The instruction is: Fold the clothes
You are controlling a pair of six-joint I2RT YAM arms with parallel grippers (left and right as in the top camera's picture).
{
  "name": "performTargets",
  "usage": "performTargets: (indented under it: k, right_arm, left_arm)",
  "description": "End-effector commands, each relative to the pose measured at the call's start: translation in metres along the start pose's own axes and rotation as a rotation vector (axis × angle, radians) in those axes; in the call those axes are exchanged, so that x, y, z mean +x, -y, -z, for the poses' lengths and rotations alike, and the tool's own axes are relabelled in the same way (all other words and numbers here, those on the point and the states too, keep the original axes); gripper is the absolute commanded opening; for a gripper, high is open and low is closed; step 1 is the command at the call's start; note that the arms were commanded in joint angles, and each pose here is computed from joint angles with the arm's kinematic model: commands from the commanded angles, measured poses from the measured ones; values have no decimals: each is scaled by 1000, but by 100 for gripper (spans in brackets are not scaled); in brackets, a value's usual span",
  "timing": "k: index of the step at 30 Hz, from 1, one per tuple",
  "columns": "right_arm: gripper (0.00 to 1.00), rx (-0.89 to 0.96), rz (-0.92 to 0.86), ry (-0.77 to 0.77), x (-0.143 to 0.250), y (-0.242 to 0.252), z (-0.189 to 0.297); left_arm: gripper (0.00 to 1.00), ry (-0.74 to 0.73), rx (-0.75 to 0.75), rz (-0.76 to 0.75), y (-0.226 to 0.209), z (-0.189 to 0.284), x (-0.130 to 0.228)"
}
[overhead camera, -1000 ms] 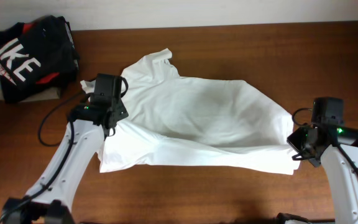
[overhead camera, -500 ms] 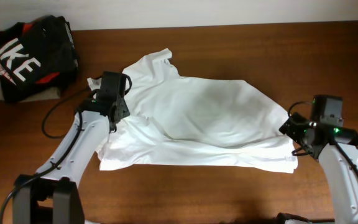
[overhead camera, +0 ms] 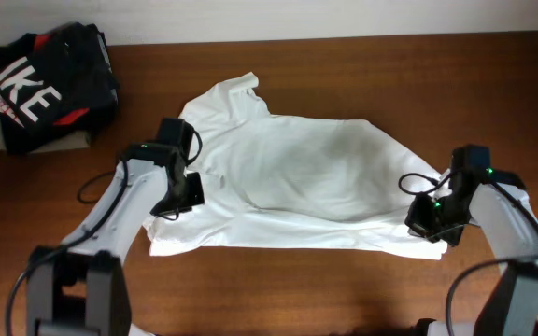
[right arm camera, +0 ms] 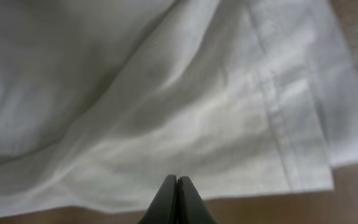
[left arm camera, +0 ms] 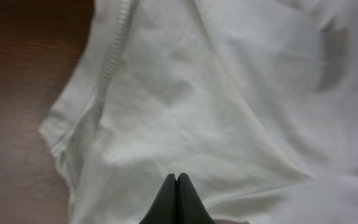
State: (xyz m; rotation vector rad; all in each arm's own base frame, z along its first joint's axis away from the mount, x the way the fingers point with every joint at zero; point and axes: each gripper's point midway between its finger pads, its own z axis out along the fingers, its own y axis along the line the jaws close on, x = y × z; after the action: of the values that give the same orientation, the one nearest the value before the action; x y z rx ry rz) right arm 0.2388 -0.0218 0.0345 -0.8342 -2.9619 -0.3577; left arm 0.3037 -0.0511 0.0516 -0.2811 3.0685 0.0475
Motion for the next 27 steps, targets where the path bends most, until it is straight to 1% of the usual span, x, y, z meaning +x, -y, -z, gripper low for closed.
performTargets:
  k: [1, 5, 8, 10, 12, 17, 18, 20, 24, 27]
  right_arm:
    - [4, -12, -25, -52, 1, 1, -16]
    - [4, 3, -34, -87, 3, 7, -35]
    - [4, 20, -73, -89, 2, 10, -39]
    - [4, 22, -89, -94, 3, 11, -39]
    - [4, 28, -105, -93, 3, 12, -40]
    - [4, 34, -151, -74, 6, 18, -52]
    - [4, 46, -168, -76, 8, 21, -54]
    - [4, 126, -229, -58, 8, 35, -53]
    - [4, 185, -296, -15, 6, 50, -40]
    - [4, 291, -355, 66, 6, 72, -16]
  left_arm:
    - [1, -106, 34, -4, 8, -28, 12]
    - [1, -173, 7, -5, 6, -51, 19]
    - [1, -197, -7, -5, 5, -62, 20]
    - [1, -202, -48, 1, -5, -66, 20]
    - [1, -220, -82, 49, -20, -65, 22]
    - [1, -263, -94, 157, -51, -64, 24]
    - [1, -273, -95, 171, -55, -63, 25]
    - [1, -287, -98, 203, -64, -63, 27]
    - [1, -277, -98, 263, -76, -56, 25]
    - [1, -176, -189, 335, -96, -31, 17]
